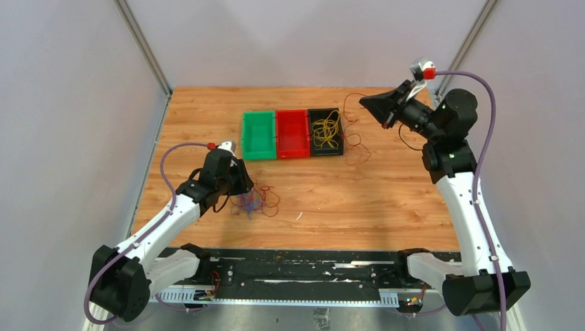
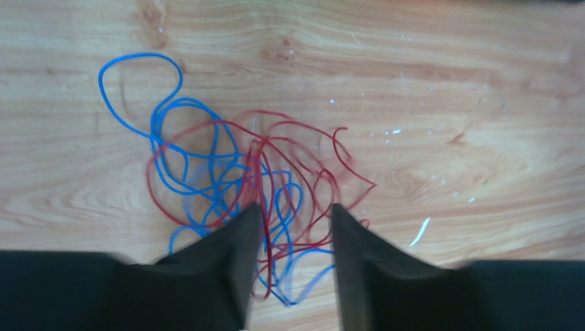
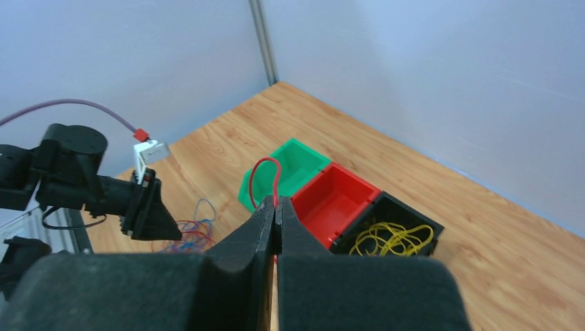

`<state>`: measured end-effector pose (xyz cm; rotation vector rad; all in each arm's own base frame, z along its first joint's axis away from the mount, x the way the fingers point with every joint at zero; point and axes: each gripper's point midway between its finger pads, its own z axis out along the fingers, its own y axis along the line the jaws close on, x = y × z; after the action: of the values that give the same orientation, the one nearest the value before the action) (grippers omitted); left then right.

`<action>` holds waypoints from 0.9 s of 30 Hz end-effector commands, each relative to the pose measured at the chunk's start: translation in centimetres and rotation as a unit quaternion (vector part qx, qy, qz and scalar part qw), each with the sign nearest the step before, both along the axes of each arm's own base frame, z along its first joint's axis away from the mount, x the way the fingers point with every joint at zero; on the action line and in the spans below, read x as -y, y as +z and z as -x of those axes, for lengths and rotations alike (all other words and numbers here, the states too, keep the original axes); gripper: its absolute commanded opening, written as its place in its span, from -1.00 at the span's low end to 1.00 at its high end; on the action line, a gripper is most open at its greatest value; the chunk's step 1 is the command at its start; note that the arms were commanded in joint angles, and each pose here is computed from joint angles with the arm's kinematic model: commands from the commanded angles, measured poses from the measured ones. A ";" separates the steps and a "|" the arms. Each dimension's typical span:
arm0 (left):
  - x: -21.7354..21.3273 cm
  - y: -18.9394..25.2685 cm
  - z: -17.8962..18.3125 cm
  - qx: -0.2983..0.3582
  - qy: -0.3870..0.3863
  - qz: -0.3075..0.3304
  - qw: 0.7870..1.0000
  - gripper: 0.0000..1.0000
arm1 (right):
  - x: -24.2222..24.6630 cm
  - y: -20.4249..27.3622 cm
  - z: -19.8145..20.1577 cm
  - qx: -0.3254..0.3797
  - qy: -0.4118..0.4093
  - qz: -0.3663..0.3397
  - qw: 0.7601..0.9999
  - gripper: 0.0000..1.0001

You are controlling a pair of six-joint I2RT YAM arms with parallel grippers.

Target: Untangle the cables

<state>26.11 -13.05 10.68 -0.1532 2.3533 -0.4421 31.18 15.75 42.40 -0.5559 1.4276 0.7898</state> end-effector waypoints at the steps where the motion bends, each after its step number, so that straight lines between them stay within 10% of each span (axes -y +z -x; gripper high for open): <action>1: 0.6 0.6 -0.1 0.012 -0.019 0.007 1.000 0.09 | -2.7 1.3 0.7 0.022 0.051 0.011 0.998 -1.00; 7: 0.4 2.8 0.2 0.039 -0.021 0.012 0.999 0.98 | -5.9 1.4 0.7 0.032 0.095 0.024 0.995 -1.00; 27: -4.0 3.9 1.6 0.056 0.056 -0.047 0.996 0.99 | -12.4 2.3 -7.9 0.053 0.109 0.056 0.991 -1.00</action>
<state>24.70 -10.32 14.35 -0.1798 2.2379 -0.3555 37.40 27.45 43.74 -0.8449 1.3533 0.8887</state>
